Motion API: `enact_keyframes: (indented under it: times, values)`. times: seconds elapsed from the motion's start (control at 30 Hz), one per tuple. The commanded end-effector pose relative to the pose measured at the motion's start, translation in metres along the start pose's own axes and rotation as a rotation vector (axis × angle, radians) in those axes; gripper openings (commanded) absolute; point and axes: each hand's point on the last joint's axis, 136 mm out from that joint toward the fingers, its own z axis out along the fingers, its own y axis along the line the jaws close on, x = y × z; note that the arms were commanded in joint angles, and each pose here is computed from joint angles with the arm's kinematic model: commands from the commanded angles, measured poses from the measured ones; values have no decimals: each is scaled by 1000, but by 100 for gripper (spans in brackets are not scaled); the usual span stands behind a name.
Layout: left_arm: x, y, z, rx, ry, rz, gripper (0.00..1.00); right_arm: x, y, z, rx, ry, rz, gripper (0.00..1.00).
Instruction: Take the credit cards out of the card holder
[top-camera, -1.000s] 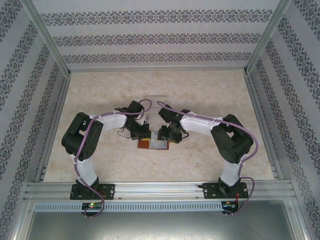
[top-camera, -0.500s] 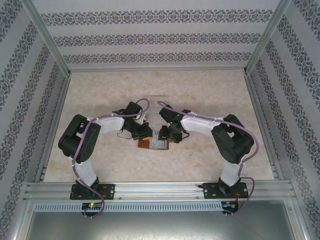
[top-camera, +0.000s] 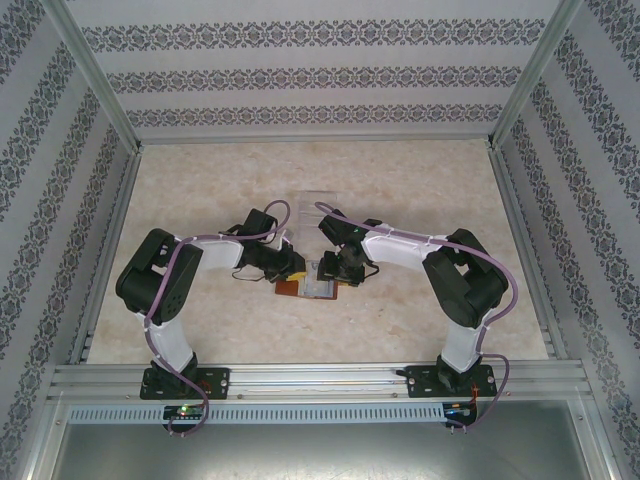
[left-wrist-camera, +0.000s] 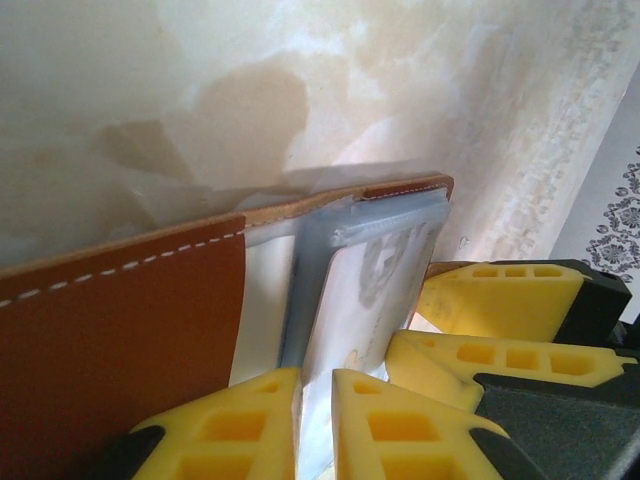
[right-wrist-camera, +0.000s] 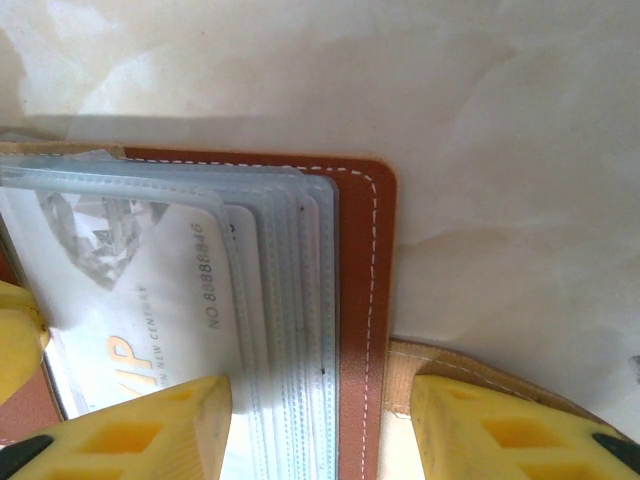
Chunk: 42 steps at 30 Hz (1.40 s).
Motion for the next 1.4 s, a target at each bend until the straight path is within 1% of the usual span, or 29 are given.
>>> enact_keyframes:
  times: [0.0, 0.17, 0.43, 0.6, 0.9, 1.03, 1.1, 1.13, 1.37]
  values:
    - [-2, 6, -2, -40, -1, 13, 17, 9, -18, 8, 54, 30, 23, 52]
    - [-2, 10, -4, -76, 2, 23, 16, 10, -18, 7, 54, 28, 22, 52]
    - [-2, -1, 2, 5, 18, 26, 16, 10, -18, 8, 54, 30, 21, 51]
    - [-1, 4, 5, -5, 31, 16, 16, 10, -19, 8, 55, 32, 21, 51]
    - [0, -3, 7, 38, 40, 28, 15, 11, -18, 9, 55, 34, 19, 50]
    - [2, 0, 7, 31, 42, 25, 12, 11, -19, 9, 56, 32, 21, 50]
    - [1, 0, 7, 34, 37, 28, 7, 11, -19, 9, 57, 33, 22, 50]
    - [1, 0, 7, 34, 33, 29, 6, 11, -19, 8, 57, 31, 21, 50]
    - [3, 7, 2, -30, 25, 41, 2, 8, -23, 1, 64, 4, 33, 52]
